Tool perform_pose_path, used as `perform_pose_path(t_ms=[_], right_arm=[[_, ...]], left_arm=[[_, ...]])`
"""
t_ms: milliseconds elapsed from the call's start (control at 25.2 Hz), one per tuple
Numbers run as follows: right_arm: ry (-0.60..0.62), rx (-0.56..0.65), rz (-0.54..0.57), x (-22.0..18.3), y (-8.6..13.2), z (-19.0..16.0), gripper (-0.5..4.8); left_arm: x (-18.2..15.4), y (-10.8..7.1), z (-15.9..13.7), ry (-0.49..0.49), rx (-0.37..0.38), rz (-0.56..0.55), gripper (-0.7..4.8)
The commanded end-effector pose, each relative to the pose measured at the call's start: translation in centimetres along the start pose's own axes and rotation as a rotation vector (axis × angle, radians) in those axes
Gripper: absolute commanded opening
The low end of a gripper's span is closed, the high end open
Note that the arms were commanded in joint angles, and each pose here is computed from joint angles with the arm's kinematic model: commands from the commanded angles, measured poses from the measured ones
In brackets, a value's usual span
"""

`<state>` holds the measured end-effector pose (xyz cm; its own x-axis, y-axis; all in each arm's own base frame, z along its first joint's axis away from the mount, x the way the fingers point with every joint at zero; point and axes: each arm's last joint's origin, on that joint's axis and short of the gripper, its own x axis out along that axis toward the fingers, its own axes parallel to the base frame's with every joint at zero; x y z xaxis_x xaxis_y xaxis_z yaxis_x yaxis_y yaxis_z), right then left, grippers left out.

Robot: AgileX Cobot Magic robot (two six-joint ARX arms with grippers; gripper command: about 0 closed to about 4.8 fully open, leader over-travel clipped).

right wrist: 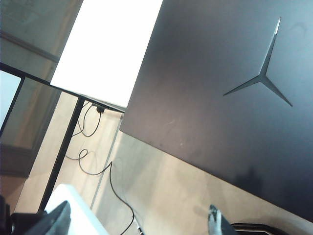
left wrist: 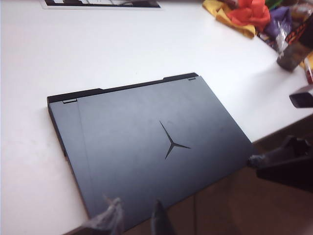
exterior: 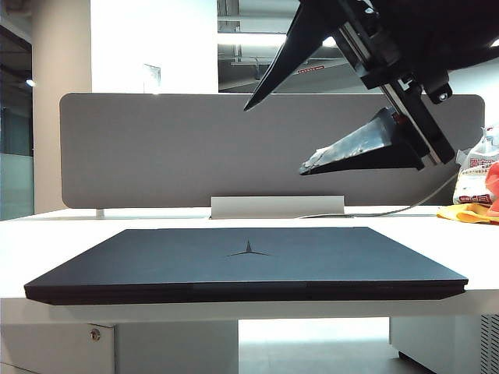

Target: Open the lid of the laptop and use the keypad to enter the password "123".

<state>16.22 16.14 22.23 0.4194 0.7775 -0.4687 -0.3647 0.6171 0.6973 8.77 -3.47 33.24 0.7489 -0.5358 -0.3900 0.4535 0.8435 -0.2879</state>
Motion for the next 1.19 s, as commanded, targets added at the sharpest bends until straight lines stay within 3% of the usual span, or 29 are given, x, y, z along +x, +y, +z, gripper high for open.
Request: perform_pose_path(t_ms=[40, 277, 476, 515, 555, 594, 912, 1149, 1189], right_arm=[[-0.014, -0.004, -0.002, 0.0, 0.3, -0.3, 3.55], [-0.013, 0.069, -0.026, 0.1, -1.4, -2.0, 3.55], [-0.037, 0.169, 0.005, 0.0, -3.3, -4.0, 3.54], [-0.041, 0.18, 0.012, 0.0, -3.6, -4.3, 3.47], [-0.039, 0.19, 0.015, 0.0, -3.9, -4.7, 2.89], [-0.034, 0.192, 0.012, 0.0, -4.0, -4.9, 2.63], [-0.036, 0.194, 0.005, 0.0, -4.1, -4.9, 2.6], [-0.051, 0.196, -0.011, 0.0, -4.2, -4.9, 2.57], [-0.054, 0.196, -0.015, 0.0, -4.2, -4.9, 2.34]], left_arm=[[-1.0, -0.5, 1.1, -0.008, 0.058, -0.003, 0.82], [-2.3, -1.2, 2.4, -0.048, 0.099, -0.004, 0.74], [-2.5, -1.4, 3.7, 0.009, 0.135, 0.018, 0.65], [-2.5, -1.5, 4.0, 0.015, 0.146, 0.024, 0.65], [-2.7, -1.7, 4.7, 0.01, 0.154, 0.019, 0.65], [-2.7, -1.8, 5.1, 0.005, 0.16, 0.019, 0.65], [-4.0, -2.9, 8.8, -0.003, 0.239, 0.021, 0.57], [-4.2, -3.1, 9.6, 0.016, 0.275, 0.022, 0.52], [-4.2, -3.1, 9.6, 0.016, 0.275, 0.021, 0.51]])
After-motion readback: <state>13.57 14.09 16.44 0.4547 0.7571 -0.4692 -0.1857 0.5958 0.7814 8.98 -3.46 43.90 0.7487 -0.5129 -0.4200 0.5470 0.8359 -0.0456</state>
